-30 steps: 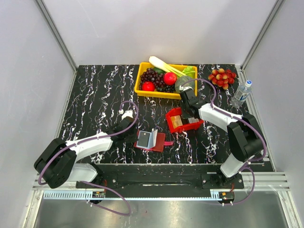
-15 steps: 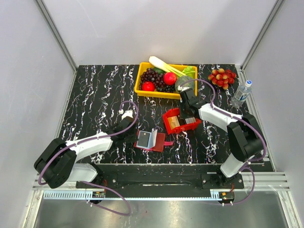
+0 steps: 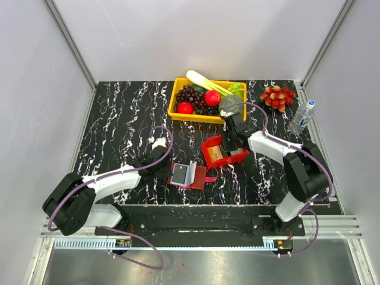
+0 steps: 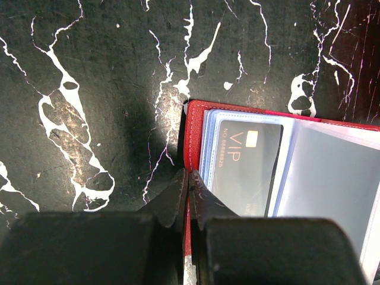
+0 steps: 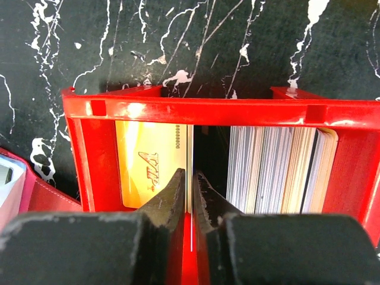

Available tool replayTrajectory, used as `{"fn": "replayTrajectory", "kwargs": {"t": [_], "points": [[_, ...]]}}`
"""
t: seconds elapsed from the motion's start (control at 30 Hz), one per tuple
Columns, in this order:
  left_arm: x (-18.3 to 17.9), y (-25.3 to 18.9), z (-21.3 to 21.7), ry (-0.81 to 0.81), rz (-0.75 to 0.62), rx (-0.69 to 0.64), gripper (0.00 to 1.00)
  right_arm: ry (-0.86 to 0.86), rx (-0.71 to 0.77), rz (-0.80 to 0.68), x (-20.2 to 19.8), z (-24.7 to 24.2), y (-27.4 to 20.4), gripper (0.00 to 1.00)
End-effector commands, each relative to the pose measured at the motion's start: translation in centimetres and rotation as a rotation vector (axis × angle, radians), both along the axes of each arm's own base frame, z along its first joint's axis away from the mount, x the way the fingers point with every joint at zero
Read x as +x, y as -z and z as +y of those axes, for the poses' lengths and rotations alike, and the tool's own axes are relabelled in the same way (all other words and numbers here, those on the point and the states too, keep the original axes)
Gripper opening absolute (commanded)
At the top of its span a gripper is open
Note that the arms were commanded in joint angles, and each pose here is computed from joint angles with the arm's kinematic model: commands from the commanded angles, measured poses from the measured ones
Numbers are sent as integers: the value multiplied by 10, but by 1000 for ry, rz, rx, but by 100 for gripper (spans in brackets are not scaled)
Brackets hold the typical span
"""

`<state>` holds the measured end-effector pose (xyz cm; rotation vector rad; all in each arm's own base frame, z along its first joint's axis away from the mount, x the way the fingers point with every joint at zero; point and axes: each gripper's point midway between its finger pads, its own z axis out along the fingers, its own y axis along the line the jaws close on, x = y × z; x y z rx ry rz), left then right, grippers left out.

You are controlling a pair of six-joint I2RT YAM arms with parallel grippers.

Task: Put the credit cards into the card holder
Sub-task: Pick up the credit card from the storage box, then insert the credit card into the card holder.

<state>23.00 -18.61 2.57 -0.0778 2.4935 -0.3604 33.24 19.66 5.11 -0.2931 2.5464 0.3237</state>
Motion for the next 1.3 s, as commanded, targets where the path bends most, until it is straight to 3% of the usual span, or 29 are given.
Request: {"fn": "replayTrajectory", "kwargs": {"t": [0.0, 0.03, 0.27, 0.57, 0.73, 1.0, 1.17, 1.27], "points": [[12, -12, -11, 10, -34, -36, 0, -23, 59, -23, 0, 11, -13, 15], [12, -12, -11, 11, -32, -33, 0, -22, 57, -23, 0, 11, -12, 16], [12, -12, -10, 11, -32, -30, 0, 19, 39, -47, 6, 5, -18, 0], [12, -18, -11, 10, -42, -43, 0, 55, 73, -230, 14, -5, -82, 0], [13, -24, -12, 8, -55, -57, 0, 56, 146, -211, 6, 4, -92, 0], [11, -24, -10, 4, -54, -59, 0, 23, 403, -148, -6, 51, -99, 0], [11, -24, -9, 5, -54, -53, 0, -11, 451, -138, -16, 89, -95, 0], [11, -26, -8, -2, -59, -55, 0, -21, 368, -122, -17, 100, -74, 0]]}}
